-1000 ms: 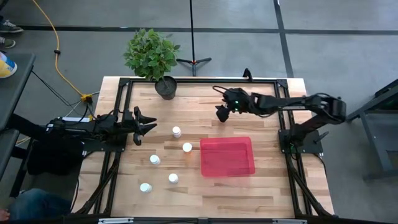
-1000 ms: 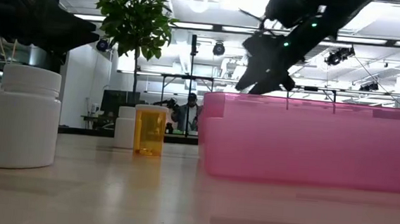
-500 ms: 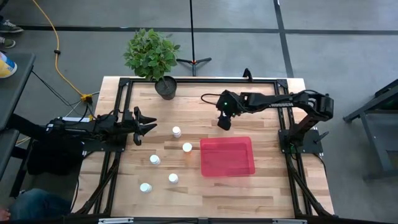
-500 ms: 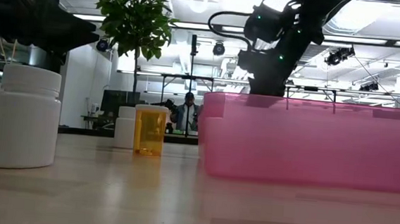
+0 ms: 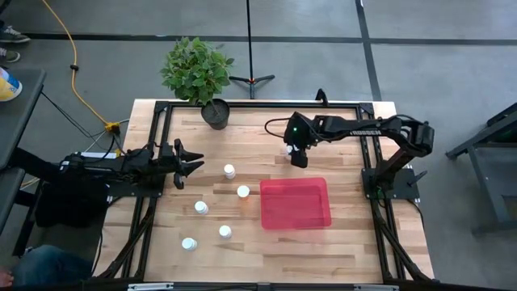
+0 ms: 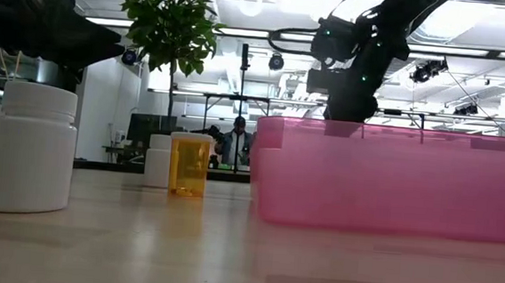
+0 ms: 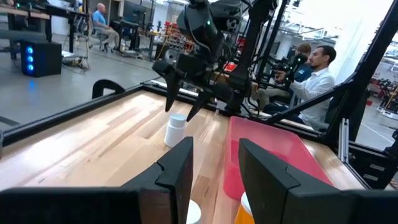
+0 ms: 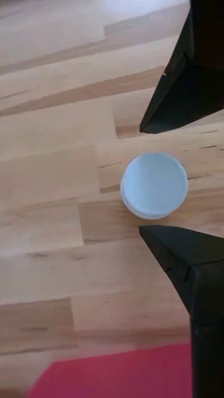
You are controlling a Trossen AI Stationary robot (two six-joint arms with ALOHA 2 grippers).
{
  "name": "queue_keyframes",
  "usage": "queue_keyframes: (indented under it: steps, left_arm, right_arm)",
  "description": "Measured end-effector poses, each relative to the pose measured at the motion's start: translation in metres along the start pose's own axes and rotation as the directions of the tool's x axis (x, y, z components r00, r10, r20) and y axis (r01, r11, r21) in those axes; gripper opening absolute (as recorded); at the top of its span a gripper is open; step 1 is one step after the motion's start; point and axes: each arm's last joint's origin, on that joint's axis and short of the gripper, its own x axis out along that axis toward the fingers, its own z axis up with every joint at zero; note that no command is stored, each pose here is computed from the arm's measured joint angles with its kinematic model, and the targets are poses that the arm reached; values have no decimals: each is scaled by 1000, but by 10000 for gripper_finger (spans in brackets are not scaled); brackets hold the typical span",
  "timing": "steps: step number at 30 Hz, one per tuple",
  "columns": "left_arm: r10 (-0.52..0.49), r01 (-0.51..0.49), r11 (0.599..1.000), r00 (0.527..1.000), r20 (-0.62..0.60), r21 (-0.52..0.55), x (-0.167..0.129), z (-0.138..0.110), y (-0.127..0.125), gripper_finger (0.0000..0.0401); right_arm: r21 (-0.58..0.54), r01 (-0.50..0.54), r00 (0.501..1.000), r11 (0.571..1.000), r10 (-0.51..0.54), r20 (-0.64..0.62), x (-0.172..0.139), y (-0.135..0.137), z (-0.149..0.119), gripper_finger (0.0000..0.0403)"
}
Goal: Pick and place pill bottles into a basket
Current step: Put the white pill bottle into the pink bin
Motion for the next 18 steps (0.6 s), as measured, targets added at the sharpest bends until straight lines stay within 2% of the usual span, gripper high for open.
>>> queue_keyframes:
  steps: [7, 18]
  left_arm:
    - [3, -3, 1000, 1000, -14, -7, 0, -1, 0, 163]
    - [13, -13, 1000, 1000, -11, -7, 0, -1, 1, 163]
  right_arm:
    - [-80, -62, 998, 995, 61, -16, 9, 0, -2, 245]
    - [-34, -53, 997, 998, 51, -56, 27, -2, -4, 245]
